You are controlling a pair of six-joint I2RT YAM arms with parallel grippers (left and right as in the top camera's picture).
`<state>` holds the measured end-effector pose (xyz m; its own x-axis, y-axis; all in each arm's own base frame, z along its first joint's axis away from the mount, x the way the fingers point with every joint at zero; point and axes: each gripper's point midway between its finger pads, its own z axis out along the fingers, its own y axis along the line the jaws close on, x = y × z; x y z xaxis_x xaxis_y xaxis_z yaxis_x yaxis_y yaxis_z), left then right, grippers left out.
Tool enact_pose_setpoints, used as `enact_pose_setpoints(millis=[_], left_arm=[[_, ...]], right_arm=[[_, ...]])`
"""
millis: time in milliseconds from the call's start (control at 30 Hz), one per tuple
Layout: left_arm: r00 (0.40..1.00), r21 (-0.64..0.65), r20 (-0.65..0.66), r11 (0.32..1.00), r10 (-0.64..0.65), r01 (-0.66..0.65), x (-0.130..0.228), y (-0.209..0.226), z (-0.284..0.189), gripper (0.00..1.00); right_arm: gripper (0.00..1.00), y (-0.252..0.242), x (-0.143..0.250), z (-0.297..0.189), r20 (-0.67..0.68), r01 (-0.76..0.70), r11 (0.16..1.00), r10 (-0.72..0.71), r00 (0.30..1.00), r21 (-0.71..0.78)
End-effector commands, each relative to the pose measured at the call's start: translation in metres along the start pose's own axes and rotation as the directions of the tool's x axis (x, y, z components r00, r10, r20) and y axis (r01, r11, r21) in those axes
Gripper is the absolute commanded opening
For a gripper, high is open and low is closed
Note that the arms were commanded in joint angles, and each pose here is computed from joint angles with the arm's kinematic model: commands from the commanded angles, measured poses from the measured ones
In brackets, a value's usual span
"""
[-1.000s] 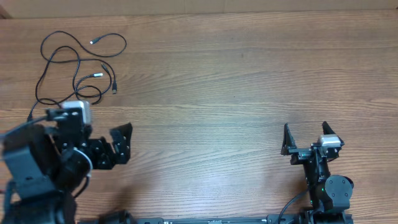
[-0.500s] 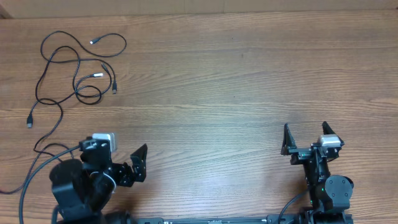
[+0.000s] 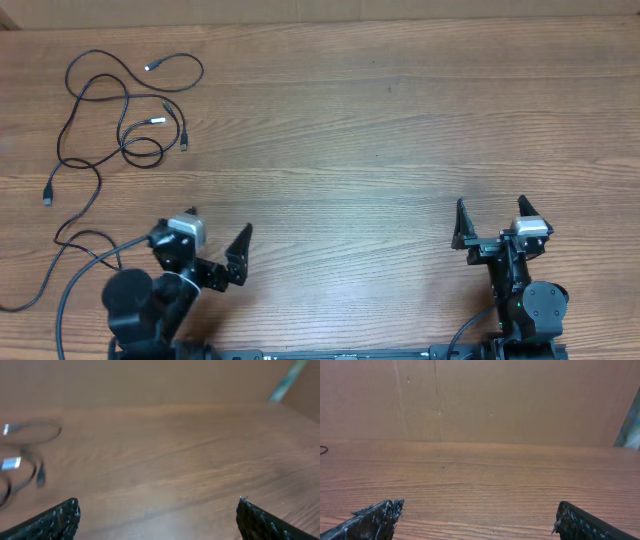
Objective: Untangle cables
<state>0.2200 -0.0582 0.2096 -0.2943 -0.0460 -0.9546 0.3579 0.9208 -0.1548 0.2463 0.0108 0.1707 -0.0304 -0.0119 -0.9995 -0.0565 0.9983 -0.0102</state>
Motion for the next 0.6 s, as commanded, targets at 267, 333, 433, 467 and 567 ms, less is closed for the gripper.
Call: enact_pose_setpoints(millis=[267, 333, 433, 467, 567], left_arm=[[0.981, 0.029, 0.143, 0.99, 0.133, -0.138, 0.005, -0.012, 0.001, 1.0], [0.979, 0.008, 0.149, 0.99, 0.136, -0.138, 0.005, -0.008, 0.001, 1.0], [0.981, -0.041, 0.159, 0.994, 0.108, -0.102, 0.002, 0.0, -0.001, 1.0], [0.982, -0.06, 0.165, 0.995, 0.091, -0.082, 0.001, 0.004, -0.002, 1.0], [0.982, -0.125, 0.188, 0.992, 0.029, -0.005, -0.002, 0.016, -0.005, 0.99]], right_arm=[[1.0, 0.001, 0.001, 0.0, 0.007, -0.005, 1.0, 0.005, 1.0, -0.003], [1.0, 0.001, 0.001, 0.0, 0.007, -0.005, 1.0, 0.005, 1.0, -0.003], [1.0, 0.001, 0.001, 0.0, 0.007, -0.005, 1.0, 0.005, 1.0, -0.003], [1.0, 0.001, 0.001, 0.0, 0.007, -0.005, 1.0, 0.005, 1.0, -0.003], [1.0, 0.001, 0.001, 0.0, 0.007, -0.005, 1.0, 0.005, 1.0, -0.003]])
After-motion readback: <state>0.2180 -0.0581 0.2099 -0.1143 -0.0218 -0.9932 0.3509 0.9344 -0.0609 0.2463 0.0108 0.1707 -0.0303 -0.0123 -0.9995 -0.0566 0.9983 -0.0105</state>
